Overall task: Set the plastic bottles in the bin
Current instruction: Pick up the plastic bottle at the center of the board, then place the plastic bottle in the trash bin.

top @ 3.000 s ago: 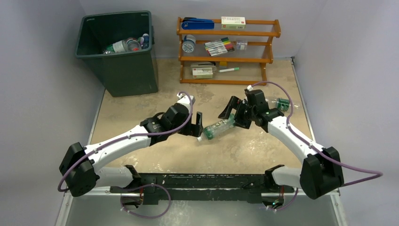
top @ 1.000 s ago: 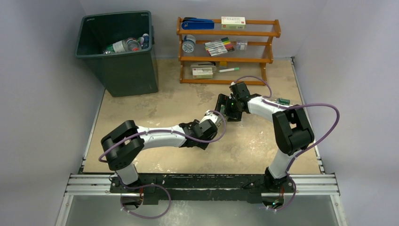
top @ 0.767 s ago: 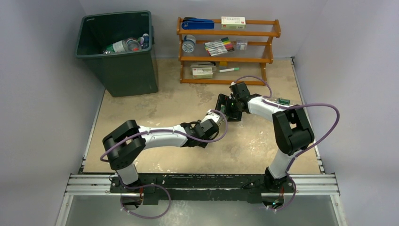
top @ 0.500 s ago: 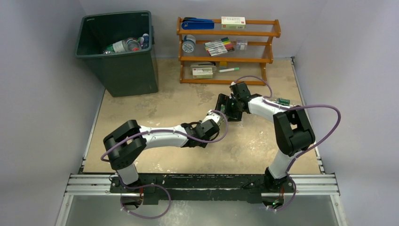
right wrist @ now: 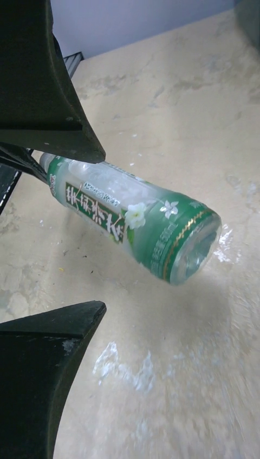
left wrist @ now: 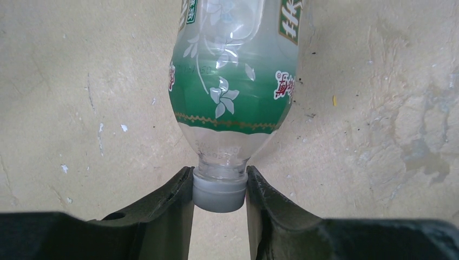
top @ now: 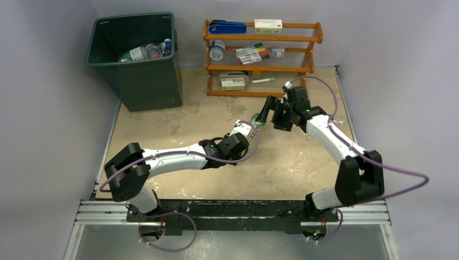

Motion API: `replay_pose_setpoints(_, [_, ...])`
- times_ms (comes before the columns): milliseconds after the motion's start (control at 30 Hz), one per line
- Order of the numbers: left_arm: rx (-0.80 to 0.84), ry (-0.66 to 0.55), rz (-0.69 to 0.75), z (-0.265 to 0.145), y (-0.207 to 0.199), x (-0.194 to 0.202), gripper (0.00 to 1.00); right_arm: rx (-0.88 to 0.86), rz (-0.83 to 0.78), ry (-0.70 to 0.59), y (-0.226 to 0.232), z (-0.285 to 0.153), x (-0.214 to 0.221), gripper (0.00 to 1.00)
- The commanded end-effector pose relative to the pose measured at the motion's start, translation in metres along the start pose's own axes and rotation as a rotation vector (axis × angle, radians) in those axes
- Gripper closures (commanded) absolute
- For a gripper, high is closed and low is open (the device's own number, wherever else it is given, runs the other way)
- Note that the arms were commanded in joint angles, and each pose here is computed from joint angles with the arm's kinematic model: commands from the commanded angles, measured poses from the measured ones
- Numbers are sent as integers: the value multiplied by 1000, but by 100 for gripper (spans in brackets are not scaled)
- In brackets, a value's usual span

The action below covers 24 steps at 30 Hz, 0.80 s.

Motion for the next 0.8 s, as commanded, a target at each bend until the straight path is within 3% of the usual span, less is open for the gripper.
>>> replay_pose_setpoints(0, [18,-80,-51,-19,-2,-20,68,19,-5,-60,0,-38,-6,0])
replay_pose_setpoints(367, [21,-163,-122,-52,11,-66,67,5,-1,-177,11,-100,-2,0])
replay_pose_setpoints(767, [50,-308,-212,-114,45,-152,66,5,15,-166,6,-106,21,0])
Point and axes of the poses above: each gripper's point midway between its finger pads, its own z axis out along the fingers, its own y axis along the line the jaws close on, x = y × z, the point moved 8 cm from there along -z, back along the fingers, and after that the axes turned 15 degrees about -z, right-handed, at the moved point
